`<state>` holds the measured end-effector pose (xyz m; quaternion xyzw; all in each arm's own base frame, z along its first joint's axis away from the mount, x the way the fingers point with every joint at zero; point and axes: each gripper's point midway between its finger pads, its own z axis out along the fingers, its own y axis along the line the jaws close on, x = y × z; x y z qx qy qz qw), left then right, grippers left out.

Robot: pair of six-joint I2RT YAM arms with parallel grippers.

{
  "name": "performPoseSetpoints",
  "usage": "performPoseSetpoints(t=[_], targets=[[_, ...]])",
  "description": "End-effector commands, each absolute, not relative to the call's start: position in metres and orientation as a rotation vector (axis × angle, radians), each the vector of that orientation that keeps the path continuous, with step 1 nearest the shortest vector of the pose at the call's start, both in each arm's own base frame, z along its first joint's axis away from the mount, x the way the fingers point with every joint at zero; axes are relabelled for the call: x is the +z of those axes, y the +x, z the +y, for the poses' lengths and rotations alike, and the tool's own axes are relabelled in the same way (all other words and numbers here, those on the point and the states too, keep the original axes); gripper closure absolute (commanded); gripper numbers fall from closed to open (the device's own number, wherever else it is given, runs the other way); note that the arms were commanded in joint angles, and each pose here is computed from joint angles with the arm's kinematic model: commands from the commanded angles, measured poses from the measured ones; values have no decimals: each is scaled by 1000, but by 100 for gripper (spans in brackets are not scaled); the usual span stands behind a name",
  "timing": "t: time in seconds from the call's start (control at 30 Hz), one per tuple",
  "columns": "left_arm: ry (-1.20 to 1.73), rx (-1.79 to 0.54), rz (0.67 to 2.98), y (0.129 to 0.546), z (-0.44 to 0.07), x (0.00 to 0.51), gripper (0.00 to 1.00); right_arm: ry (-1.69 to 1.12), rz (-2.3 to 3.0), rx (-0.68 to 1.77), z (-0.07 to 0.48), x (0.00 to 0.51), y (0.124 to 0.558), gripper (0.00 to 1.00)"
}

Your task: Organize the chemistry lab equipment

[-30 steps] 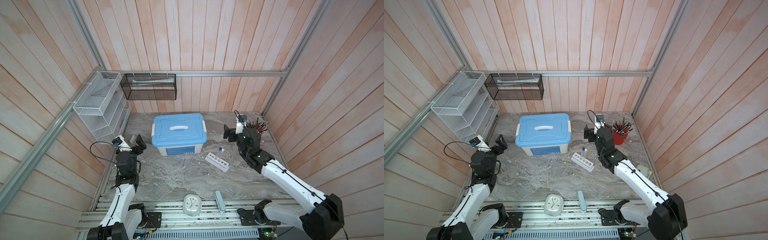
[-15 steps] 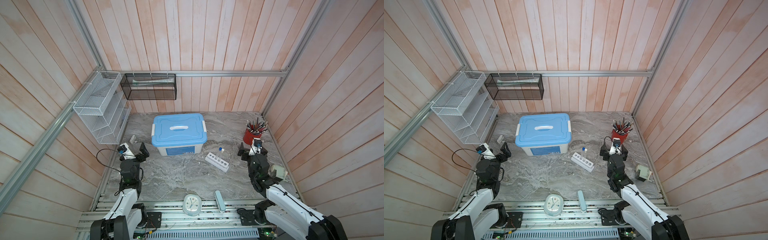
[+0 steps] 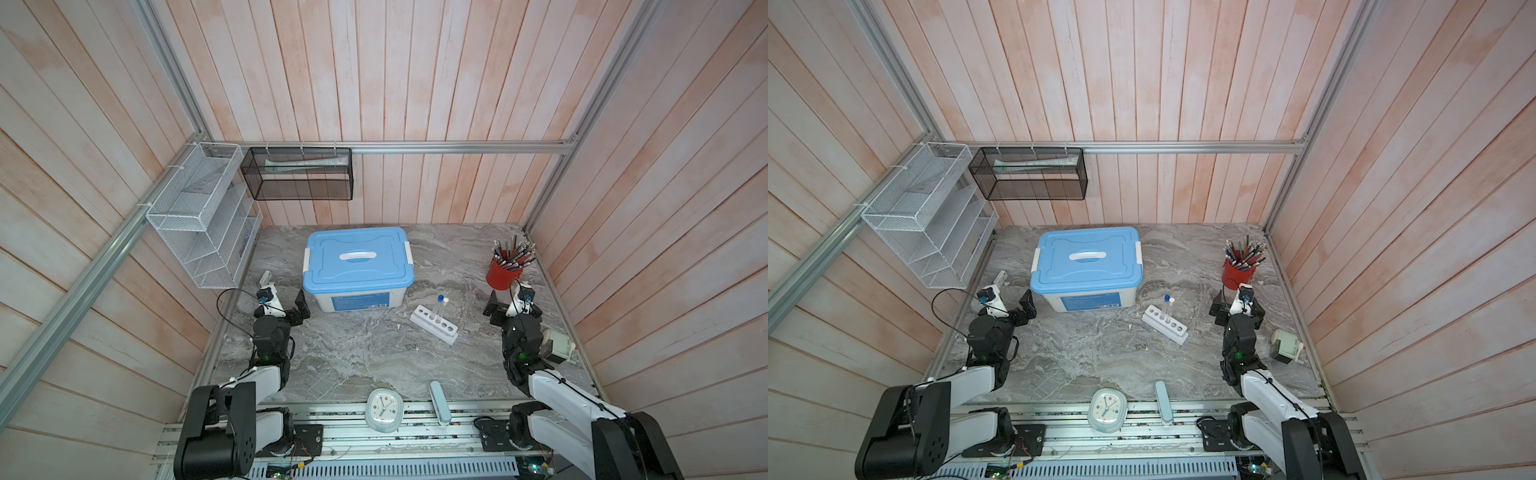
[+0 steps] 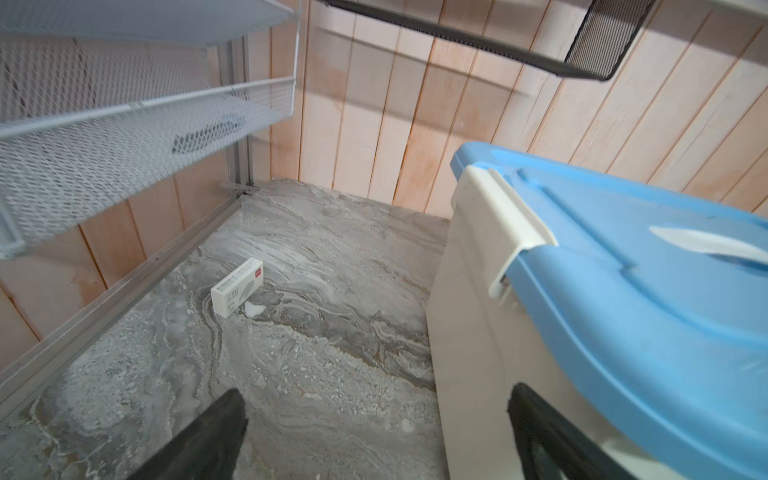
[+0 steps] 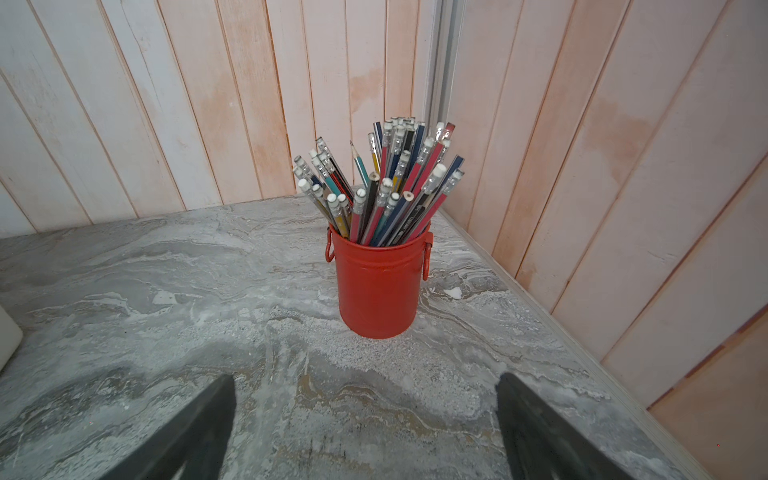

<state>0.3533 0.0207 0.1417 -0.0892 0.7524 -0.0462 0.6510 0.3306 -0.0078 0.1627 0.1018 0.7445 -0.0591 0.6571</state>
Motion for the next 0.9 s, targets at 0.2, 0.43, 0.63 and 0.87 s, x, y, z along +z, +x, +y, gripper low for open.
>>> performPoseSetpoints(t=[0.2,0.43,0.63,0.87], targets=[[-97,-57,1658,363,16,156,0,244,1633,-87,-13,152,345,2],[-57,-41,1665,378,14,134,0,230,1677,-63,-13,147,354,2],[-62,-43,1692,384,15,130,0,253,1676,-74,-22,147,351,2],[-60,-42,1703,386,15,129,0,250,1634,-166,-41,153,355,3]])
